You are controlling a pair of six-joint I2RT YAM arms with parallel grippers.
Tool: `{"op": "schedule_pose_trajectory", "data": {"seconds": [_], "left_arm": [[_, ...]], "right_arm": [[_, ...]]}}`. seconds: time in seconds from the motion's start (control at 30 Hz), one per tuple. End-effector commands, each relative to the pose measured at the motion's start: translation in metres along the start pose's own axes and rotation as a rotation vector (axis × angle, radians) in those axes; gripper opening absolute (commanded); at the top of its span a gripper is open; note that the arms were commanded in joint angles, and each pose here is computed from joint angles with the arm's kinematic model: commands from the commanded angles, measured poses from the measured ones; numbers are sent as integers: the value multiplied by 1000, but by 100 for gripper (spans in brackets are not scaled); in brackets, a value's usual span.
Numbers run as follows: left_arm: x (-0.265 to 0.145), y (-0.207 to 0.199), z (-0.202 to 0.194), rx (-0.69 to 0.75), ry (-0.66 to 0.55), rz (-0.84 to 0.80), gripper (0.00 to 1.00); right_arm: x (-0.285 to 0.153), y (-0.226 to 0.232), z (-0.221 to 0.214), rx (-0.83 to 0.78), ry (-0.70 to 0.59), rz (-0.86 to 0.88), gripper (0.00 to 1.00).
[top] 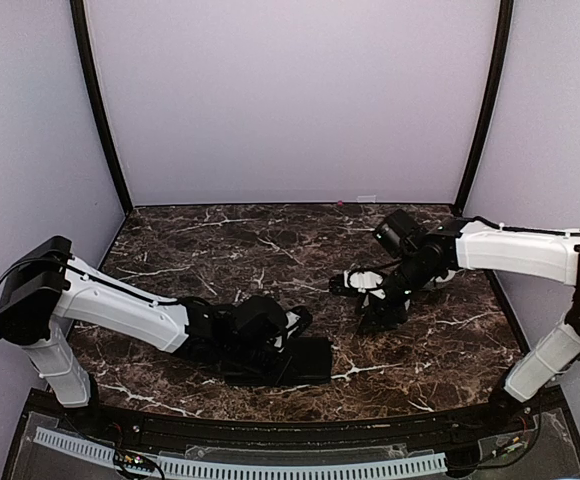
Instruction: Sort the hair-cutting tools
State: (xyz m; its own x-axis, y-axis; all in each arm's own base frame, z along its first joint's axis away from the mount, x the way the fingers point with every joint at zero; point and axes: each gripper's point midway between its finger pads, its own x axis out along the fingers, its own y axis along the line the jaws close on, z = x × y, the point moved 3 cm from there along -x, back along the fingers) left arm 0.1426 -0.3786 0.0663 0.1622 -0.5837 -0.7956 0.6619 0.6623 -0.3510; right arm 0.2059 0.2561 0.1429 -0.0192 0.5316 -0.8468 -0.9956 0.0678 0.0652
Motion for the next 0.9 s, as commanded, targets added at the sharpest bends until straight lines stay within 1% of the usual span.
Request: {"op": "schedule_pose_trajectory", "data": {"seconds": [0.0,0.17,0.37,0.57,0.73,0.87], "left_arm": [[3,51,-74,-35,256,184,0],[2,54,-80,-48,244,186,0],[2,55,-80,-44,240,186,0],[-3,51,-72,-34,202,167,0],[-10,49,-67,-27,166,161,1],[-8,49,-66,-24,162,157,1]], "right_arm": [[22,-14,14,-121,21,-30,51],[57,-28,8,-150,89,-22,49],[79,-37,10,-169,121,-11,48],[90,-32,14,-175,118,56,46],[96,-20,10,-172,135,149,45],[106,-22,2,-144,178,168,41]]}}
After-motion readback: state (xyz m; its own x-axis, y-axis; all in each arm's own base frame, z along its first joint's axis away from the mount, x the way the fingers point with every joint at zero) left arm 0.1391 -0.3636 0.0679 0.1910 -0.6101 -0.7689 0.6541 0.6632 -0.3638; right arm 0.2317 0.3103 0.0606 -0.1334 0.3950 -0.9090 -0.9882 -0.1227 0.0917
